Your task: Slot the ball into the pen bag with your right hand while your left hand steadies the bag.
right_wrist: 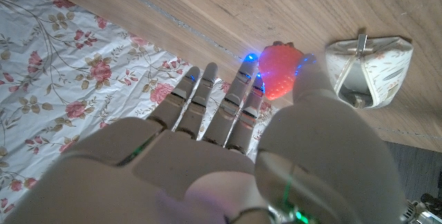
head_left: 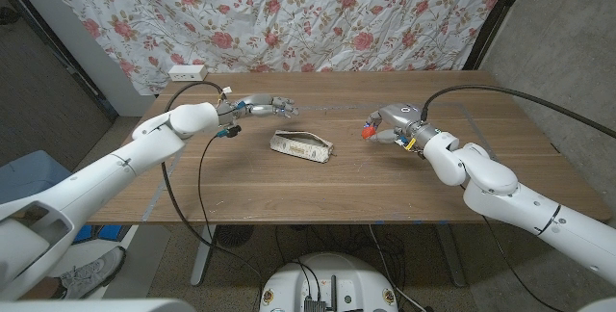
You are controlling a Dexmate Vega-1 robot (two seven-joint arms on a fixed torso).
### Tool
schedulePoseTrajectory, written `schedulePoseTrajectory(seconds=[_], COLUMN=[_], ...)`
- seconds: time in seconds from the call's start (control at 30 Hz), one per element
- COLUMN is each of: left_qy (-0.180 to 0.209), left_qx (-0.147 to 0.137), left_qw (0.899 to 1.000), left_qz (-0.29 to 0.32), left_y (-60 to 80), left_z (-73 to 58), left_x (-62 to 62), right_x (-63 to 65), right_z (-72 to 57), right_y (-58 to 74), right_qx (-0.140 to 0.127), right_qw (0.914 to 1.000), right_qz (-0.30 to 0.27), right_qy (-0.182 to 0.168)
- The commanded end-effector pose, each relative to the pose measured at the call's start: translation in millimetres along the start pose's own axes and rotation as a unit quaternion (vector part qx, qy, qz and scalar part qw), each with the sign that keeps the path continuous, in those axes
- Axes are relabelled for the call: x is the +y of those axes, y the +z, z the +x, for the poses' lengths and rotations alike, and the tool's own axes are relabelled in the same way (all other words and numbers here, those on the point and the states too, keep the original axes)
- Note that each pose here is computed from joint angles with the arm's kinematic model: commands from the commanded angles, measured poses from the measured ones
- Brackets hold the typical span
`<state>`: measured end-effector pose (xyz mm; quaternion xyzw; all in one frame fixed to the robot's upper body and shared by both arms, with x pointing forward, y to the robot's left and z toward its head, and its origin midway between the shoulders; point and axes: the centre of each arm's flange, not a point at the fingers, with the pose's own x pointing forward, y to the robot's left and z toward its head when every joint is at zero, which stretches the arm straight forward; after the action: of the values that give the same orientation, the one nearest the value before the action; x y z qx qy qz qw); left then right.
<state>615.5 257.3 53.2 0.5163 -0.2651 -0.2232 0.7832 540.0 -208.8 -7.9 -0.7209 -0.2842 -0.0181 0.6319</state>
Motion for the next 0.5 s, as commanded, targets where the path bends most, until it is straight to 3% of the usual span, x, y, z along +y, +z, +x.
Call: schedulePoseTrajectory(seconds=[0.03, 0.33, 0.5], left_qy=[-0.010, -0.020, -0.019], left_qx=[0.015, 0.035, 0.046], left_qw=[0.996, 0.988, 0.986], left_qz=[0.084, 0.146, 0.160], left_y=[22.2, 40.9, 44.2], left_z=[4.3, 4.0, 3.5], left_x=[3.4, 1.6, -0.5], right_x=[-0.8, 1.3, 0.6], right_z=[1.8, -0.2, -1.3], right_y=[-5.5, -7.5, -7.9], right_qx=[0.000, -0.005, -0.008], right_qw=[1.0000, 0.9999, 0.9999], right_qz=[0.005, 0.010, 0.008], right_qy=[-0.002, -0.001, -0.002])
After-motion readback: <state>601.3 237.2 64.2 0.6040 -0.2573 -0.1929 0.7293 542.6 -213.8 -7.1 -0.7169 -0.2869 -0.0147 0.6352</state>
